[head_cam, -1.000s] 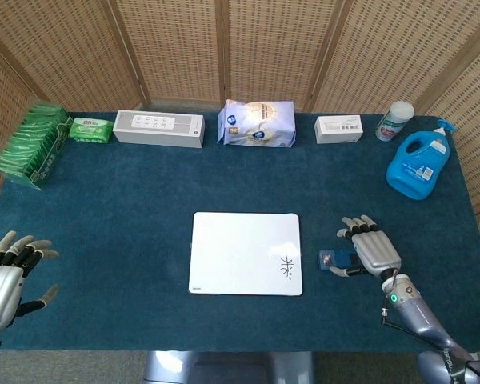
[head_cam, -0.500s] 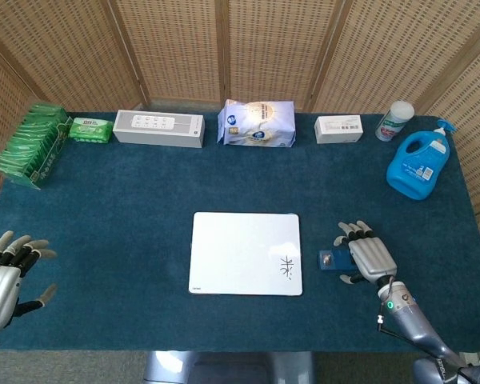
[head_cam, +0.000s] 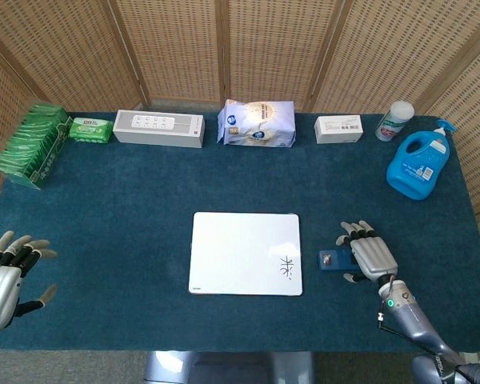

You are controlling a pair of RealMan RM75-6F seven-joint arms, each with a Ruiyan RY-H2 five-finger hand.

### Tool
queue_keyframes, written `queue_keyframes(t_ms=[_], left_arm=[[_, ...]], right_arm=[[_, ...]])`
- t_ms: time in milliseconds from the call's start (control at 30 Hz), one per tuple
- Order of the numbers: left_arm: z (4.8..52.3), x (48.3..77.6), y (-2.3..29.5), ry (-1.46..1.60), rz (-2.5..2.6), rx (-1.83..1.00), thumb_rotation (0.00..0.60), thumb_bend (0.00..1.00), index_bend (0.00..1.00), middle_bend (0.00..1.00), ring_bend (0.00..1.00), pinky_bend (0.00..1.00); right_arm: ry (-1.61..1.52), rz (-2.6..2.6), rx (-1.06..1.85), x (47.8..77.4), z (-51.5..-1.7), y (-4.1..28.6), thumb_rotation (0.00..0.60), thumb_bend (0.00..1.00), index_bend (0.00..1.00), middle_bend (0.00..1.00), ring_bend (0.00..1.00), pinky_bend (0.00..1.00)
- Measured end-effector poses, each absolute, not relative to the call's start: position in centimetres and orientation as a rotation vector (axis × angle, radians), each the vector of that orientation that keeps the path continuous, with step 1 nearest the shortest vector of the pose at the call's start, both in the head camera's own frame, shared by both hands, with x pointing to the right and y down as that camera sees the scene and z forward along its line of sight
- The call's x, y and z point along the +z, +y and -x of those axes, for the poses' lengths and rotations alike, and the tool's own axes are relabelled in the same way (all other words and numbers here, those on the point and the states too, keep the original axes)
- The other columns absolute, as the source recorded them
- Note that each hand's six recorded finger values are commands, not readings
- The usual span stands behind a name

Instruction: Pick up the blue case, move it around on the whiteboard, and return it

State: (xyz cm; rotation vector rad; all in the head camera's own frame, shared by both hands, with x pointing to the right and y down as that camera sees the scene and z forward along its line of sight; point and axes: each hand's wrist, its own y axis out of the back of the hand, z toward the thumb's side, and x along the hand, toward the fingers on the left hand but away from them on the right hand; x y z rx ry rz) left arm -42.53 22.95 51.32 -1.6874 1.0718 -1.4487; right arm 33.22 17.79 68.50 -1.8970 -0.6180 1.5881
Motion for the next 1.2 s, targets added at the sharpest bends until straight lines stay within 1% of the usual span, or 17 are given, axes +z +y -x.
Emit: queue_keyframes(t_ms=[300,767,1000,1200], left_arm=[[42.65,51.27,23.04,1.073,1.686,-1.452,0.6,0.32,0.34,0.27,0.17,0.05],[42.73,51.12,22.97,1.077,1.678,-1.45,0.6,0.32,0.34,0.27,0.17,0.05],[42.8,51.11,22.96,1.079,1.676,-1.452,0.6,0.32,0.34,0.27,0.17,0.05],[42.84,51.17,23.0,1.078,1.675,-1.454,0.6,0.32,0.34,0.27,0.17,0.05]], right_arm=[[-0.623,1.893,1.593,68.71,-33.39,17.61,0.6,0.16,0.39,0.09,0.0,0.0],[-0.627,1.894,1.602,68.91,-33.51,17.44,0.6,0.16,0.41,0.09,0.0,0.0],[-0.628,1.897,1.606,68.98,-33.56,17.42,0.6,0.16,0.46,0.1,0.0,0.0],[-0.636,1.903,1.606,69.1,-33.44,17.22,0.6,0.15,0.55,0.13,0.0,0.0]])
